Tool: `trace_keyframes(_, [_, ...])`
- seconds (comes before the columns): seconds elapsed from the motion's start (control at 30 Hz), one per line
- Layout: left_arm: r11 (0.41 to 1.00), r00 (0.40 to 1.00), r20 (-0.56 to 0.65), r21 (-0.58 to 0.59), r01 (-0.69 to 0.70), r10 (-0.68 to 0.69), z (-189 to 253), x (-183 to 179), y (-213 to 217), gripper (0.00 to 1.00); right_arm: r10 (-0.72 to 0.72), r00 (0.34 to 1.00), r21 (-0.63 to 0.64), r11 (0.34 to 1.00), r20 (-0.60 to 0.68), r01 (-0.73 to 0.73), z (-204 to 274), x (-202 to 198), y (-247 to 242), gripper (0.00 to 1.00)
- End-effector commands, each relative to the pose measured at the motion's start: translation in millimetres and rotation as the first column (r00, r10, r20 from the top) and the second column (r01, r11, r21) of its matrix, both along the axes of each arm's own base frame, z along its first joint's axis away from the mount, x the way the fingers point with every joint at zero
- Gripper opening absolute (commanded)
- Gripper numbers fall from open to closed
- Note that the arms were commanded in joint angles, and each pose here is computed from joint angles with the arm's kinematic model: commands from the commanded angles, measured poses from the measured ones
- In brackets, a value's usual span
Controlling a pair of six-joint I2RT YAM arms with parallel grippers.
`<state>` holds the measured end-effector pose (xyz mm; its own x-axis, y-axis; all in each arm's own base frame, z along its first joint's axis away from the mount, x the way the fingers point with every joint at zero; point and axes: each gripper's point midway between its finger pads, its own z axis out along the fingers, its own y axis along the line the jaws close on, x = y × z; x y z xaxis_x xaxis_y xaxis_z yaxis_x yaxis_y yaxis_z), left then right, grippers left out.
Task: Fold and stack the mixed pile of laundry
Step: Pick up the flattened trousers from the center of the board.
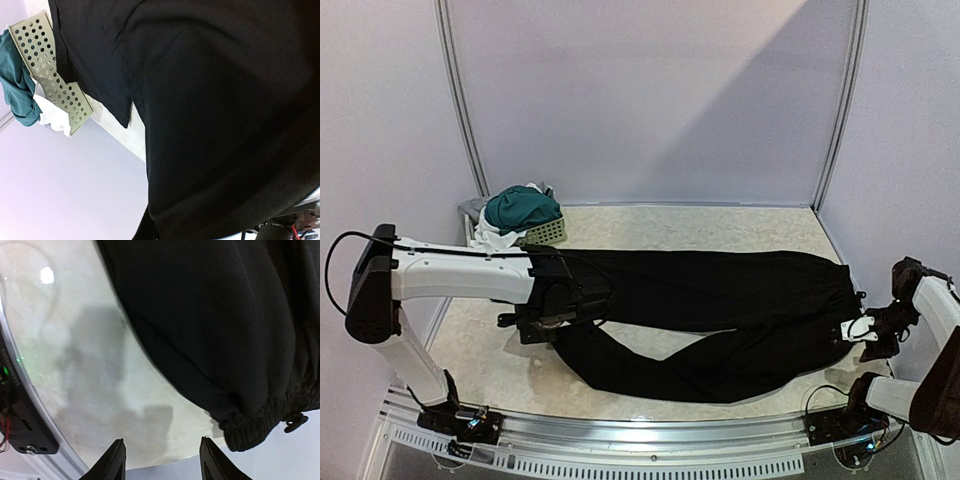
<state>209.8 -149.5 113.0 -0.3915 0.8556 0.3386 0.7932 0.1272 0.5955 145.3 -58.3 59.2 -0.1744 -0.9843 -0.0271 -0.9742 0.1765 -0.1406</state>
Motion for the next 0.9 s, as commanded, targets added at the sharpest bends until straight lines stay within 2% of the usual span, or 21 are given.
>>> trace_keyframes(0.0, [0.99, 0.996, -0.084, 0.137, 0.022, -0.01, 16.9, -20.9, 33.5, 0.0, 0.04, 0.997, -0.002, 0.999, 0.059, -0.04, 0.7, 13.3, -1.1, 0.52])
trace_keyframes(0.13, [0.993, 0.998, -0.063, 0.12, 0.014, -0.006, 21.1, -17.8, 39.3, 0.0, 0.076, 0.996, 0.004, 0.997, 0.037, -0.076, -5.3, 14.3, -1.5, 0.53])
trace_keyframes(0.43, [0.997, 1.0, -0.022, 0.081, -0.015, 0.017, 32.9, -14.0, 57.4, 0.0, 0.104, 0.987, -0.074, 0.993, 0.122, -0.096, 11.4, 60.2, -27.2, 0.53])
trace_keyframes(0.57, [0.997, 1.0, -0.015, 0.074, -0.019, 0.02, 37.0, -14.1, 61.8, 0.0, 0.083, 0.993, -0.065, 0.995, 0.086, -0.078, 18.8, 71.9, -36.2, 0.56])
trace_keyframes(0.73, [0.996, 1.0, -0.013, 0.091, -0.023, 0.025, 43.8, -12.7, 67.3, 0.0, 0.131, 0.99, -0.052, 0.99, 0.056, -0.128, 16.7, 59.5, -30.2, 0.55])
trace_keyframes(0.87, [0.995, 0.999, -0.012, 0.093, -0.033, 0.034, 47.0, -12.6, 68.5, 0.0, 0.172, 0.985, -0.106, 0.98, 0.028, -0.168, 1.2, 48.3, -34.5, 0.53])
